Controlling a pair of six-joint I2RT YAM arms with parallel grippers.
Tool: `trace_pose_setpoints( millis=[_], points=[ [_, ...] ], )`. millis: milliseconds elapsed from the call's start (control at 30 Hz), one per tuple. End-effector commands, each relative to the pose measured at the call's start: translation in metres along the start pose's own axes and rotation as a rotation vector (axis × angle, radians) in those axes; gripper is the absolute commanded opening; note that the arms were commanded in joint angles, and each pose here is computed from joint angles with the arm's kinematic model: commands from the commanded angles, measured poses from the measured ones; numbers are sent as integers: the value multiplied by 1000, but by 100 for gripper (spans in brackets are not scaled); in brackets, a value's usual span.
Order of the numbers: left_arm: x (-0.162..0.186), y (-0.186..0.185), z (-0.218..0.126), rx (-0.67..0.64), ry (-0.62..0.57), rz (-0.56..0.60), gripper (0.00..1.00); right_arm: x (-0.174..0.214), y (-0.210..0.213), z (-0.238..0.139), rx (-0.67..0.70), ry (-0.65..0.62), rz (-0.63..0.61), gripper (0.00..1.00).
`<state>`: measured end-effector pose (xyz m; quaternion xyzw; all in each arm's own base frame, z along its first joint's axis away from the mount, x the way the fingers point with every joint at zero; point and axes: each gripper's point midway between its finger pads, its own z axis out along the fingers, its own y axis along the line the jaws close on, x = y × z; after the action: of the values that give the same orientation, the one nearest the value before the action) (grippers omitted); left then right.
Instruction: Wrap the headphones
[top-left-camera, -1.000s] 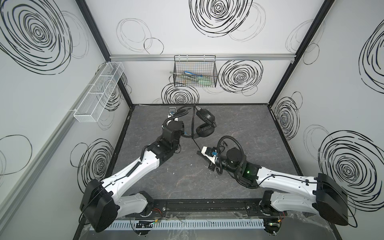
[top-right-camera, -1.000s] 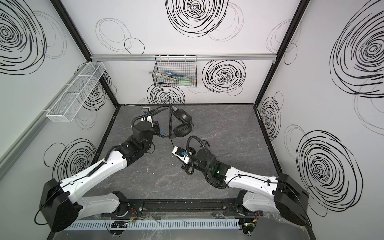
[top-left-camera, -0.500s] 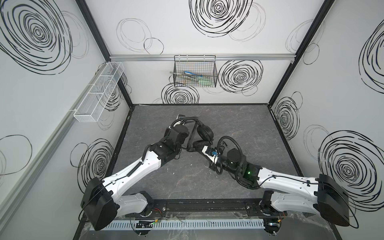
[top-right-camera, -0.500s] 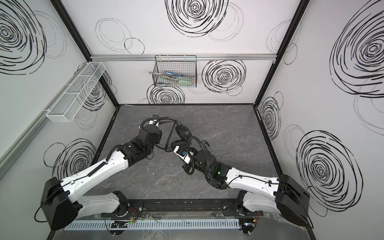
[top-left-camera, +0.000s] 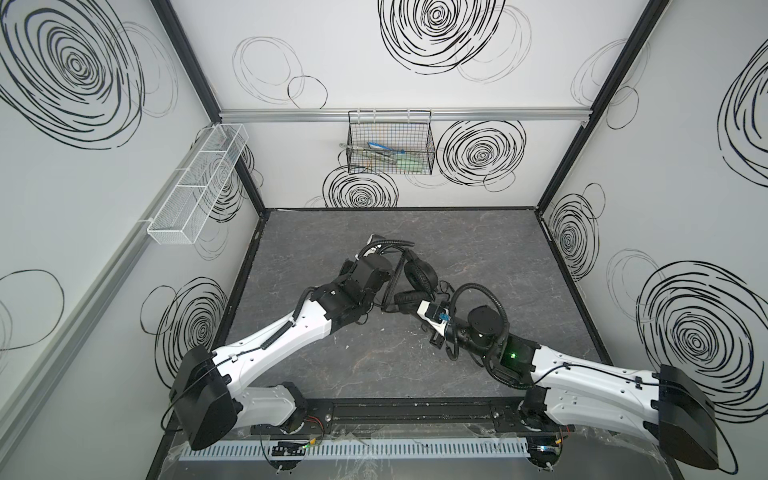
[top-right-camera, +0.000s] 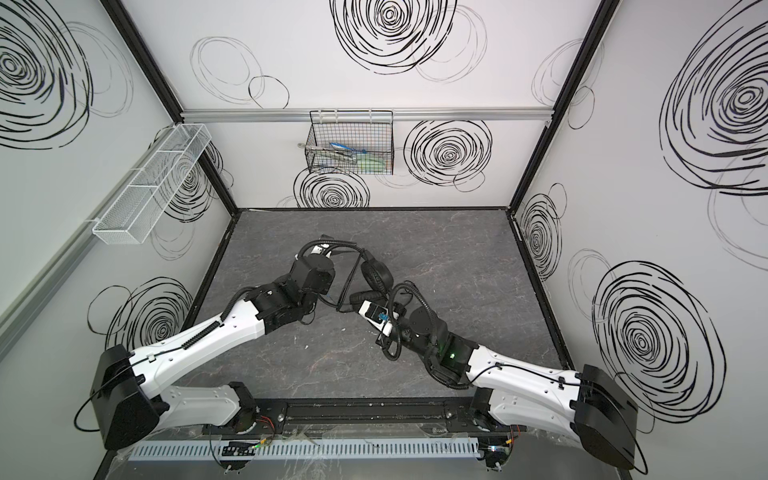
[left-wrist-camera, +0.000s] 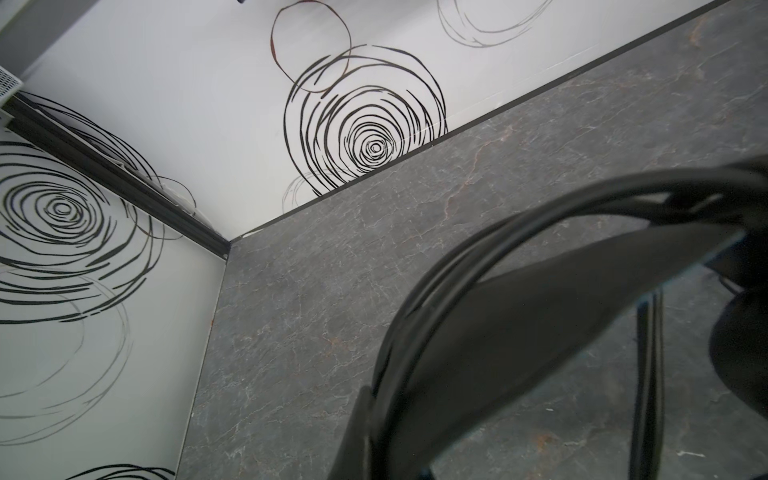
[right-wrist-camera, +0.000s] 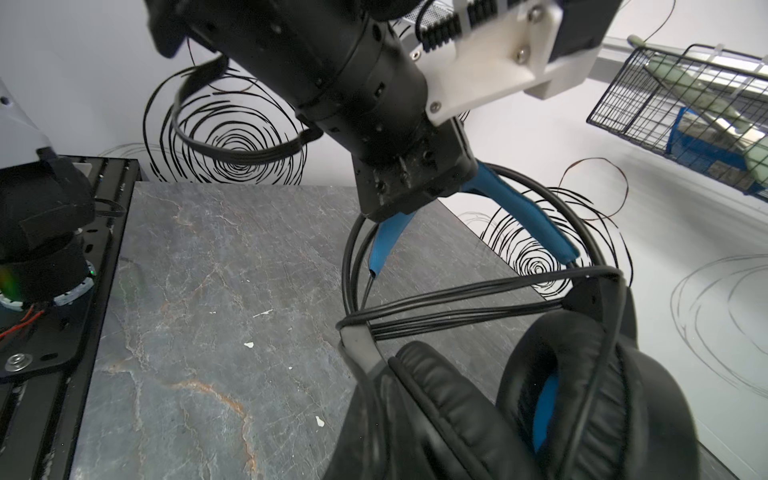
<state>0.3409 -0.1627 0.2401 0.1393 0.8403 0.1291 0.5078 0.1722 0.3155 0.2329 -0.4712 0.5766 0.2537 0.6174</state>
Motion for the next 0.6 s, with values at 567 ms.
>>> trace_pose_setpoints(
  millis=[567],
  points=[
    [-12,-26,13,37,42,19,0,-39,18,7,-69,-120,-48,0]
  ],
)
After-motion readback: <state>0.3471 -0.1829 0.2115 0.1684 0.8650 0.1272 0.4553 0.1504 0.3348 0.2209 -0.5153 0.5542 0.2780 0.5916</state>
